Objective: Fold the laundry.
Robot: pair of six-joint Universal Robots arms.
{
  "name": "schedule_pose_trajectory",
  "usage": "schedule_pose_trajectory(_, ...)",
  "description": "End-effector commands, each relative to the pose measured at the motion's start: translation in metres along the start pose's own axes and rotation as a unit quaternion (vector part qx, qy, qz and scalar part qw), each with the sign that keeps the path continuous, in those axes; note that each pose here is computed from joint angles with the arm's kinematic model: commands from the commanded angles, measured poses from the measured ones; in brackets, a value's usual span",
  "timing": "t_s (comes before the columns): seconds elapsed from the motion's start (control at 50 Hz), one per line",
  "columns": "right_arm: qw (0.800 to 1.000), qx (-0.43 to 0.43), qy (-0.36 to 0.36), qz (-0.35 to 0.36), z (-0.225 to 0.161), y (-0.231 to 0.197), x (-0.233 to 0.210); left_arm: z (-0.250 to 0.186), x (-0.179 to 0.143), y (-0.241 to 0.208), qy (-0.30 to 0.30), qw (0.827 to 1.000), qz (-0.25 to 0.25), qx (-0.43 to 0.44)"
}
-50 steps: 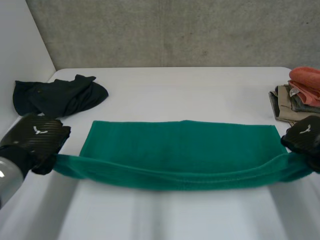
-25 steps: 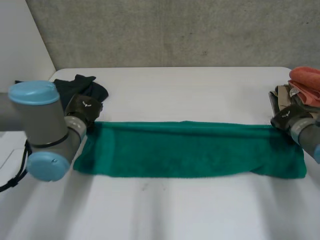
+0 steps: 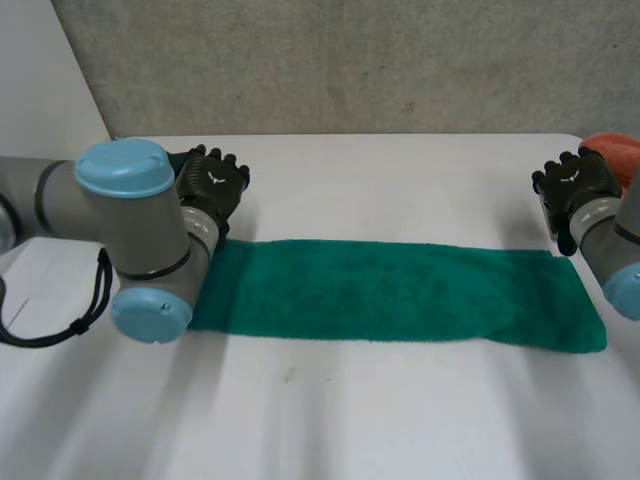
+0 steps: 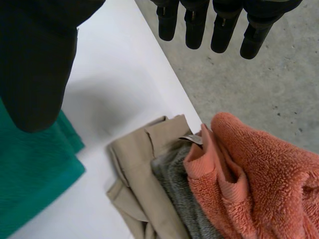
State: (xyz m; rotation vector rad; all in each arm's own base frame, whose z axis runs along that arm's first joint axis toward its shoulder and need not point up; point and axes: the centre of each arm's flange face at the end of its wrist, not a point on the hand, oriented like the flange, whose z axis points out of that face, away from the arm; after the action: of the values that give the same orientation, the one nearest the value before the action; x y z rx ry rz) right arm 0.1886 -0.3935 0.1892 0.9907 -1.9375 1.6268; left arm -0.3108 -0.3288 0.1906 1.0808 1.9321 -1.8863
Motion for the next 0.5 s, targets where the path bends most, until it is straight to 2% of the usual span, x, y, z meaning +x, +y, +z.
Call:
schedule_pose_trajectory(0.02, 0.997, -0.008, -0.071, 0.026, -0.049, 0.003, -0.002, -0.048, -0.010, -0.006, 0.004, 1.000, -0.003, -0.014)
schedule_pose_trajectory(0.1, 0.992, -0.055, -0.089, 0.075, -0.070, 0.029, 0.013, -0.068, -0.011, -0.001, 0.009, 1.000, -0.003, -0.014)
schedule_pose_trajectory(0.18, 0.983, -0.081, -0.118, 0.115, -0.080, 0.056, 0.006, -0.081, -0.009, 0.005, 0.010, 1.000, -0.005, -0.004)
schedule_pose_trajectory(0.26, 0.980, -0.074, -0.131, 0.128, -0.082, 0.070, -0.003, -0.085, -0.008, 0.007, 0.007, 1.000, -0.008, 0.016)
schedule_pose_trajectory(0.38, 0.982, -0.076, -0.112, 0.135, -0.075, 0.088, -0.002, -0.085, -0.007, 0.011, 0.006, 1.000, -0.015, 0.018)
schedule_pose_trajectory(0.5, 0.978, -0.094, -0.127, 0.139, -0.068, 0.100, -0.012, -0.084, -0.006, 0.013, 0.010, 0.999, -0.041, 0.015)
